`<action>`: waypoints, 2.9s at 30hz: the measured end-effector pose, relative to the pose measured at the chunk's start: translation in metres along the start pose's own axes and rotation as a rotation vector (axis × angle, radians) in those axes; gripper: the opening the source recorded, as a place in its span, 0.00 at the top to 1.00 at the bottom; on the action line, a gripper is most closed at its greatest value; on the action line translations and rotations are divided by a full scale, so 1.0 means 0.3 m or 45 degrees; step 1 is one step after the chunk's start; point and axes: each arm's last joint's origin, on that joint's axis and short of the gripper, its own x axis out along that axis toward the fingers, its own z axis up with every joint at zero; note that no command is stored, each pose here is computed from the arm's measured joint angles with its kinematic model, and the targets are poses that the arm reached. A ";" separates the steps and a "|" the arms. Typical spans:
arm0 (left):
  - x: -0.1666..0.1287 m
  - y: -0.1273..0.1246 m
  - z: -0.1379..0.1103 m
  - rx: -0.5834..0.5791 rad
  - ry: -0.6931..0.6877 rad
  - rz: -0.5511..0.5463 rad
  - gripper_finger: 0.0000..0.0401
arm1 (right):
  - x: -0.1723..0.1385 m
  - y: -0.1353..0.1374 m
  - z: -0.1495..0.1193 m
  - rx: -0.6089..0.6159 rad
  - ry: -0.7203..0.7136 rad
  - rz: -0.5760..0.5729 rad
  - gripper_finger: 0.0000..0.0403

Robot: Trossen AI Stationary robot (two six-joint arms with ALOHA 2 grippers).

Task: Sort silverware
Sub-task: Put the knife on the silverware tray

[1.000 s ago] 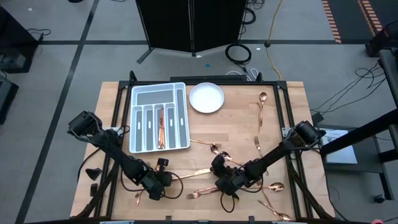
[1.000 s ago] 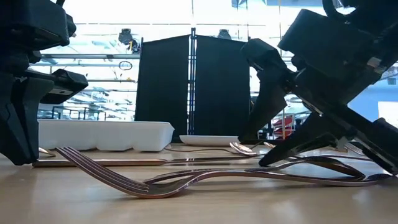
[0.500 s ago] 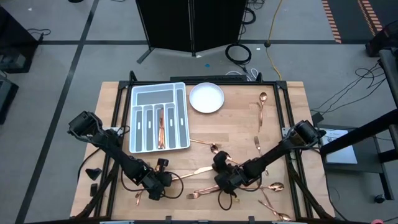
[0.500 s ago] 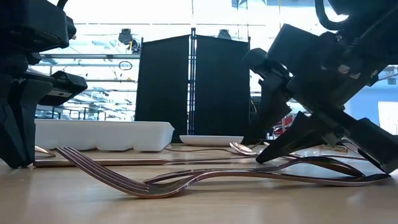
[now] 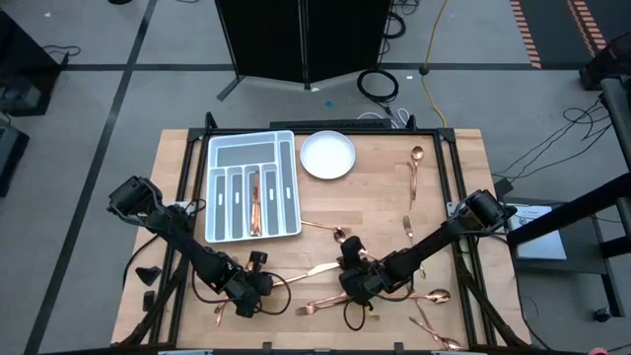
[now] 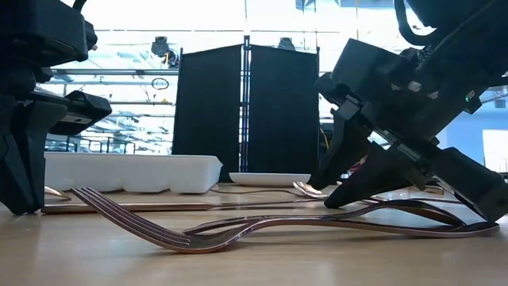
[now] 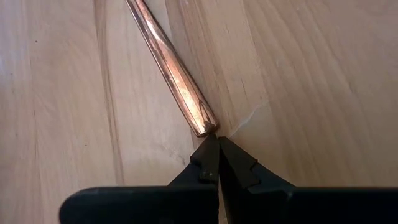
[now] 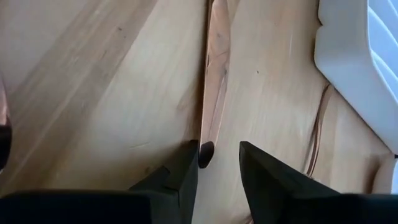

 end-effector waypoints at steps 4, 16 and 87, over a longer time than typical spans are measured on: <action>0.000 0.000 0.000 0.004 0.001 0.000 1.00 | 0.001 0.000 -0.001 0.040 0.004 0.007 0.80; -0.003 0.001 0.011 -0.006 -0.040 0.063 1.00 | 0.002 -0.018 0.002 0.134 -0.013 0.034 0.99; 0.150 0.166 0.144 -0.186 -0.069 0.388 0.95 | -0.010 -0.100 0.010 0.380 -0.025 0.128 1.00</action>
